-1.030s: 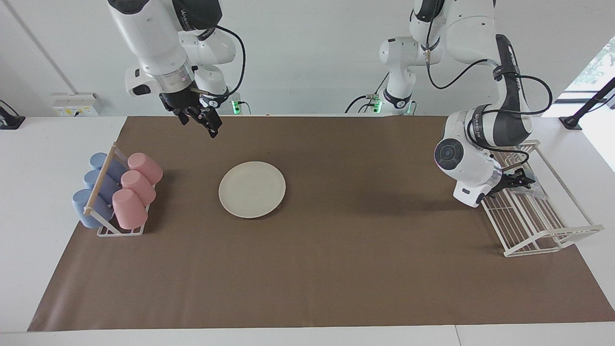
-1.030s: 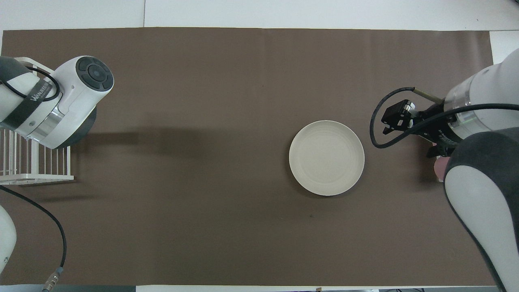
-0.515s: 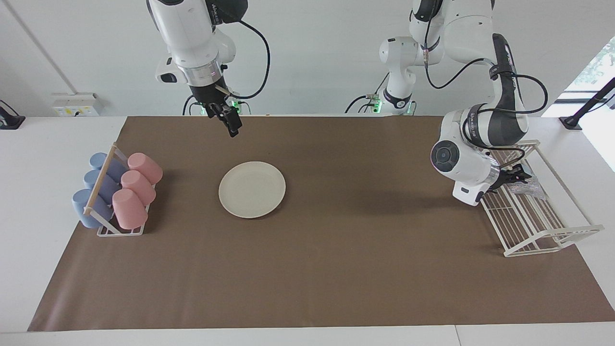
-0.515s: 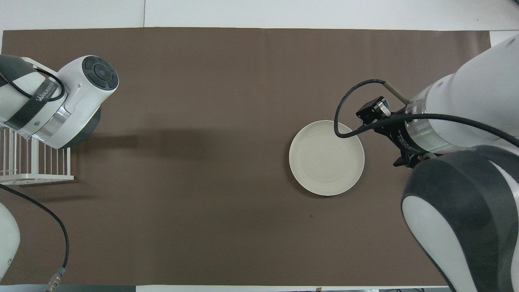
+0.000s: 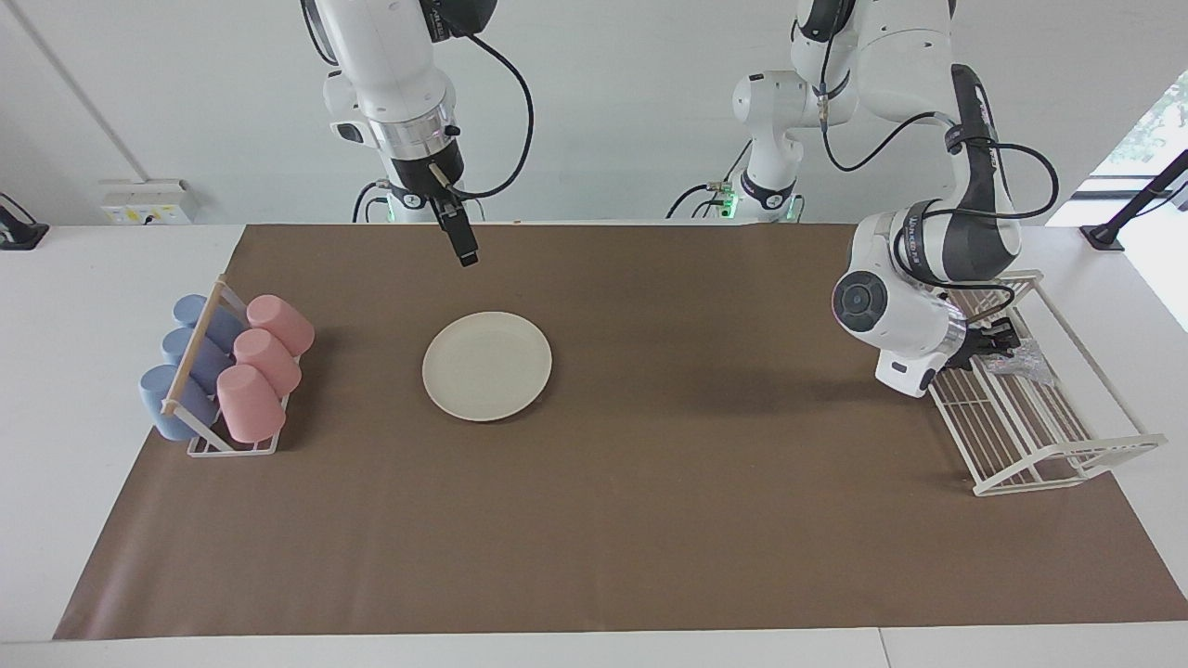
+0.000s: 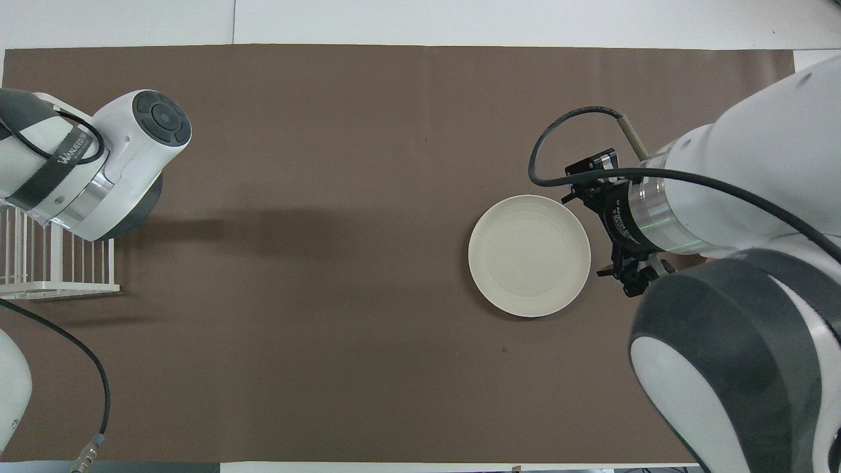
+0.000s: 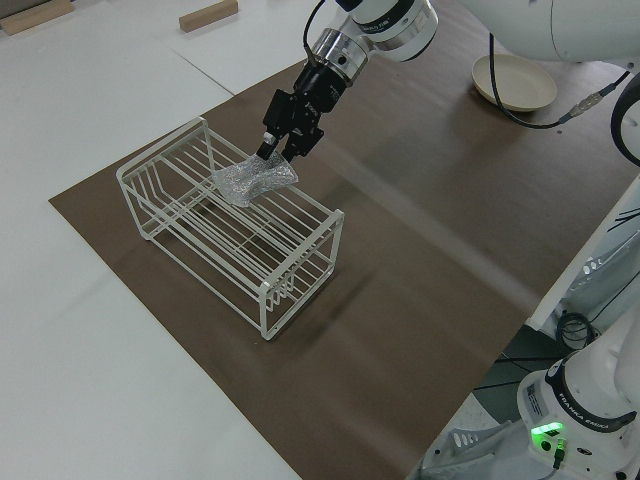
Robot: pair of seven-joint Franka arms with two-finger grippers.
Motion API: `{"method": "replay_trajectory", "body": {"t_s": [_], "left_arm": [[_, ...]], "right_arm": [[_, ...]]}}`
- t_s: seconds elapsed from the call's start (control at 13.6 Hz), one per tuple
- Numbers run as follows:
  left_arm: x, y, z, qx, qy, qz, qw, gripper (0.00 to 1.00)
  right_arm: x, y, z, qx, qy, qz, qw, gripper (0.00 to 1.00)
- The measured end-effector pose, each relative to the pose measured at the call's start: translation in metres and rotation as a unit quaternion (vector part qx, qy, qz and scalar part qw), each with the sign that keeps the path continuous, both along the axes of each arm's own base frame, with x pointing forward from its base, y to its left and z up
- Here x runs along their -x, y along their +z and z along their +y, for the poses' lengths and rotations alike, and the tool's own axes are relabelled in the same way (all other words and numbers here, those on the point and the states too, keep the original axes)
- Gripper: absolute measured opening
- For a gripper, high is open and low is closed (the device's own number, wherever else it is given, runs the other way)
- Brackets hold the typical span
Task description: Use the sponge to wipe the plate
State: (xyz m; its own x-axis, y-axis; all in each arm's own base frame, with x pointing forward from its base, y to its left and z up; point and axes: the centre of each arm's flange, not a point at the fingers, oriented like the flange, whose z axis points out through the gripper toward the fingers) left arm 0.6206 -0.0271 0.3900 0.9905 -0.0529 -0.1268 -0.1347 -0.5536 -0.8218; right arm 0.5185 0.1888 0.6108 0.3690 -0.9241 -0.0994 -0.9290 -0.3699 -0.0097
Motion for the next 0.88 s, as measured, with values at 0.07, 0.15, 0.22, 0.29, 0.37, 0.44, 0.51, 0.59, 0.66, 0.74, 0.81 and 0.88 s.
{"method": "replay_trajectory", "body": {"t_s": [0.07,0.15,0.22,0.29,0.37,0.44,0.51,0.59,0.66,0.74,0.81,0.88], "left_arm": [[0.0,0.0,0.0,-0.001,0.0,0.0,1.0,0.43],[0.0,0.0,0.001,-0.001,0.001,0.0,1.0,0.43],[0.0,0.0,0.002,-0.002,0.001,-0.001,1.0,0.37],[0.0,0.001,0.003,-0.002,0.002,-0.001,1.0,0.22],[0.0,0.001,0.003,-0.002,0.002,-0.002,1.0,0.1],[0.0,0.002,0.004,-0.002,0.003,-0.002,1.0,0.04],[-0.001,0.003,0.004,-0.002,0.003,-0.003,1.0,0.04],[-0.001,0.004,0.004,-0.002,0.003,-0.004,1.0,0.04],[-0.001,0.005,0.004,-0.002,0.003,-0.006,1.0,0.04],[-0.002,0.007,0.004,-0.002,0.003,-0.007,1.0,0.04],[-0.002,0.009,0.004,-0.001,0.003,-0.009,1.0,0.04],[-0.003,0.013,0.004,-0.001,0.004,-0.013,1.0,0.04]], "right_arm": [[-0.001,0.0,0.001,-0.003,-0.009,-0.003,1.0,1.0],[-0.001,0.0,0.001,-0.004,-0.015,-0.004,1.0,1.0],[-0.002,-0.001,0.001,-0.003,-0.018,-0.003,1.0,1.0],[-0.002,-0.001,0.001,-0.003,-0.02,-0.003,1.0,1.0],[-0.002,-0.002,0.0,-0.003,-0.022,-0.003,1.0,1.0],[-0.002,-0.002,0.0,-0.003,-0.024,-0.003,1.0,1.0],[-0.003,-0.003,-0.001,-0.003,-0.026,-0.003,1.0,1.0],[-0.003,-0.004,-0.001,-0.004,-0.03,-0.006,1.0,1.0],[-0.004,-0.004,0.0,-0.006,-0.037,-0.01,0.999,1.0],[-0.004,-0.005,0.002,-0.006,-0.041,-0.009,0.999,1.0],[-0.002,-0.005,0.008,-0.007,-0.039,-0.008,0.999,1.0],[0.002,-0.005,0.016,-0.007,-0.035,-0.008,0.999,1.0]]}}
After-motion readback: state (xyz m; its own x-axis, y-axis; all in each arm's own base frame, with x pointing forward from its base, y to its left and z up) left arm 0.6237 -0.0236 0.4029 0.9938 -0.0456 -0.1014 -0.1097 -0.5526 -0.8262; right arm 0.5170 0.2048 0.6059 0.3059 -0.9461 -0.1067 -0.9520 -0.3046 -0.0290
